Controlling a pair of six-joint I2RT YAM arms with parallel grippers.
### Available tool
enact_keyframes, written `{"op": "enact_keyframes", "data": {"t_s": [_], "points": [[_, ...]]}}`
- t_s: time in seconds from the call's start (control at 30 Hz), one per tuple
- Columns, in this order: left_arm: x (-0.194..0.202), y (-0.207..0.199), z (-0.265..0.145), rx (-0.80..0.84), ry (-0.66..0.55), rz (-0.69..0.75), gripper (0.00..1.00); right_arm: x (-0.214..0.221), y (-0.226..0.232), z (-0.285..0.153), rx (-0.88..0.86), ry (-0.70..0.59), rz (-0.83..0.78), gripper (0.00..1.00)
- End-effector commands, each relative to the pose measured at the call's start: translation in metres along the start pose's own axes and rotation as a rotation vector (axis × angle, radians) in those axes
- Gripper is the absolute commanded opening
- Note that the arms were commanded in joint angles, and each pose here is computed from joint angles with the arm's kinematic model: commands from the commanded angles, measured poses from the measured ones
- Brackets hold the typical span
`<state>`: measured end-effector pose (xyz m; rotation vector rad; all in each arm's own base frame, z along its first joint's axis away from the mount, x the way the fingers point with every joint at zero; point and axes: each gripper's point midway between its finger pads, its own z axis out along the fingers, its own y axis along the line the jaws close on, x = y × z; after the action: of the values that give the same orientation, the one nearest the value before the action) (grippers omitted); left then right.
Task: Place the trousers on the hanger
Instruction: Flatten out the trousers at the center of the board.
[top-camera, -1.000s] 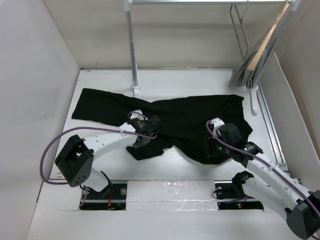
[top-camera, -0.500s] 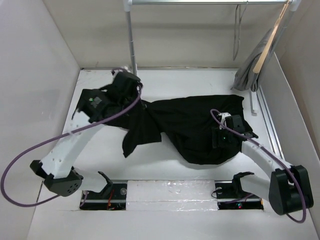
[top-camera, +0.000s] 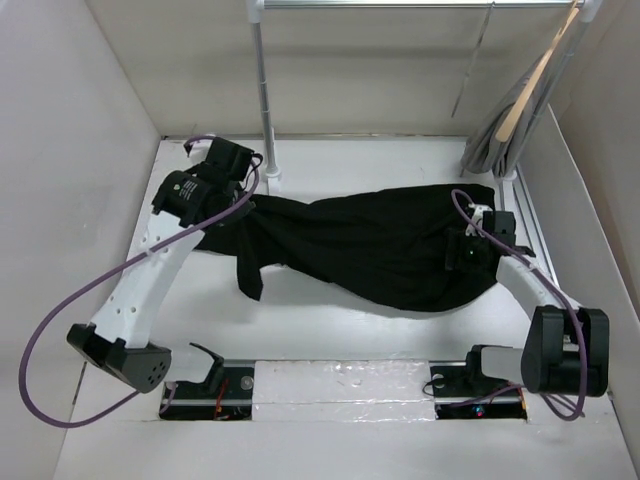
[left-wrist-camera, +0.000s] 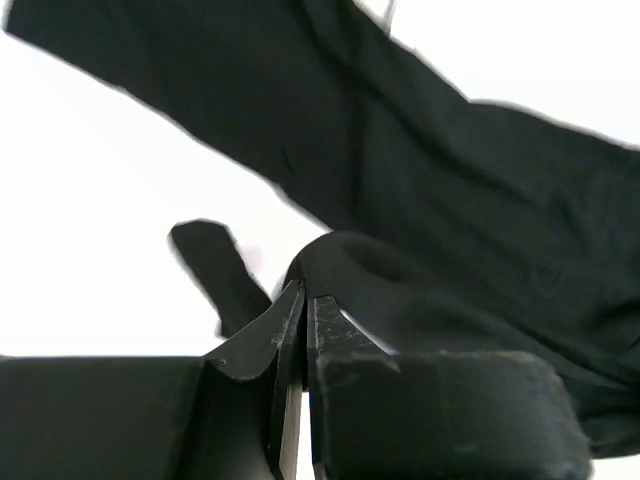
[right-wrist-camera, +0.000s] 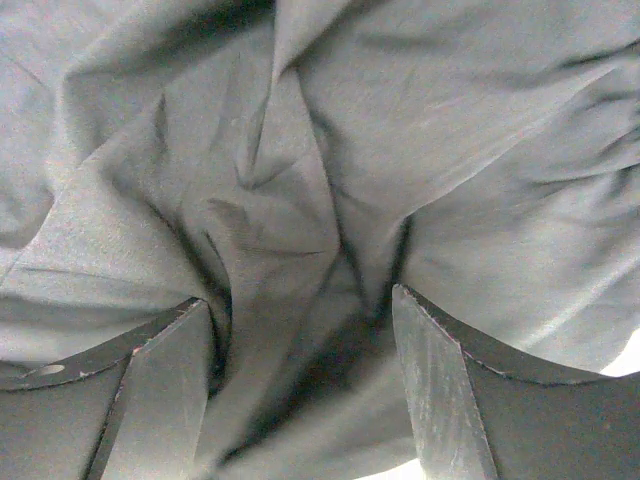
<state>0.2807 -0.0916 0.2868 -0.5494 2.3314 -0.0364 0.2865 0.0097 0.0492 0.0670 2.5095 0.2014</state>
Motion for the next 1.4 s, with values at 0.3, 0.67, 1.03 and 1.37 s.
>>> {"op": "enact_keyframes", "data": {"t_s": [0.3,0.67,1.03,1.37], "points": [[-0.062,0.084,-0.125,0.103,-0.432,-0.348,0.0,-0.017,-0.003,-0.059,0.029,-0.122,0.004,0.73],[0.018,0.105,-0.082,0.108,-0.273,-0.412,0.33,-0.021,-0.034,-0.075,0.19,-0.093,0.021,0.79],[-0.005,0.039,-0.023,0.159,-0.292,-0.185,0.56,-0.017,-0.031,-0.033,0.063,-0.071,0.098,0.72],[0.035,-0.014,0.092,0.165,-0.196,-0.026,0.58,-0.013,-0.032,0.013,0.012,-0.167,0.376,0.53]]}}
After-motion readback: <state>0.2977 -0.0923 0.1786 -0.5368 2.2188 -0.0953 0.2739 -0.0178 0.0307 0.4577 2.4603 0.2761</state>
